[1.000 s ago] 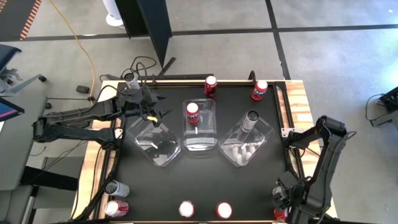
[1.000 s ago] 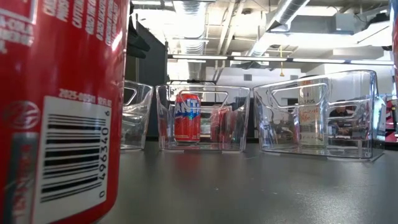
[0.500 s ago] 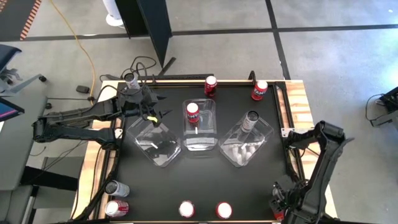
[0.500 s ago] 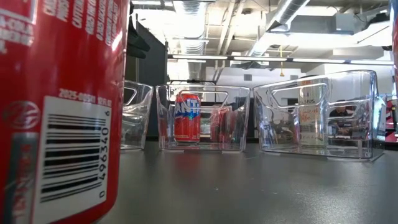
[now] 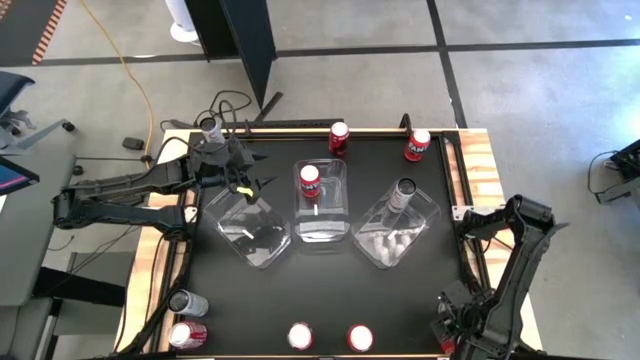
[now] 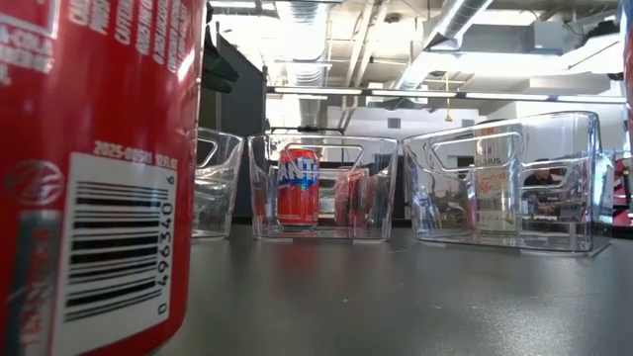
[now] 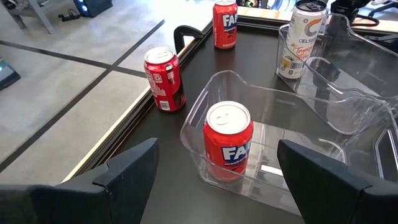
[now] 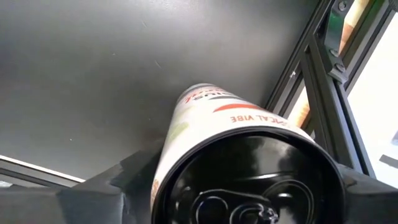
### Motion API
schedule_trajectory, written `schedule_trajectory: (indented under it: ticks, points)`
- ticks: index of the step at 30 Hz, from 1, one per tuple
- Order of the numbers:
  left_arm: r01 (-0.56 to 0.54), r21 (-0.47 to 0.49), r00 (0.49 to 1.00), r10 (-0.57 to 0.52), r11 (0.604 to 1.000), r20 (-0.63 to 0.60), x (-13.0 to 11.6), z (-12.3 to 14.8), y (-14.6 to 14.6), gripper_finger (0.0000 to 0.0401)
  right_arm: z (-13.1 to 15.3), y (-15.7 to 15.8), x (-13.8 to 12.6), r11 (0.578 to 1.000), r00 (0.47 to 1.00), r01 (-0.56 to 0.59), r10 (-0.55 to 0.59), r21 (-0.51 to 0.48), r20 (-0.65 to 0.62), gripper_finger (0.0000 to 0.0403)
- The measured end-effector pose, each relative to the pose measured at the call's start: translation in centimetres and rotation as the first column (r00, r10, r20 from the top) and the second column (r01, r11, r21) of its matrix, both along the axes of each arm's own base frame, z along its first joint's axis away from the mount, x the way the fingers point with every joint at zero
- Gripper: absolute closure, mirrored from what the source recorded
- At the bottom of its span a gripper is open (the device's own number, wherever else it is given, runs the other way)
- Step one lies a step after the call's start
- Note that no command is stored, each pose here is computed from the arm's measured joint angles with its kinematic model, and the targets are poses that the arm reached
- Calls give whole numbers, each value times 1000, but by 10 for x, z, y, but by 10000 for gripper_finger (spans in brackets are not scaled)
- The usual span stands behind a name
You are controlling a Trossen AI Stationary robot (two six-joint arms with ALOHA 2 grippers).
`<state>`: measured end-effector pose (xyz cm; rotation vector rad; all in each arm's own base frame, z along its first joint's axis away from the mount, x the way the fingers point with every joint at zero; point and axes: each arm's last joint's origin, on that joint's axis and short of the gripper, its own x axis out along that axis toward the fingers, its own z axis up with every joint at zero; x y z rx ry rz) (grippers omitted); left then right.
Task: Sort soda cans
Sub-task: Put the bottom right white soda can into the right transparent bin
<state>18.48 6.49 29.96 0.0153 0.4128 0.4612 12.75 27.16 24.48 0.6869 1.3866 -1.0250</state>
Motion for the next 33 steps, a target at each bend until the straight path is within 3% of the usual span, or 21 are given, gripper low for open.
schedule_trajectory:
  ticks: [33]
  points:
    - [0,1,1000,0,1000,0,0,0,0,81,3,-10,8,999,1000,26,-25,-48,11,125]
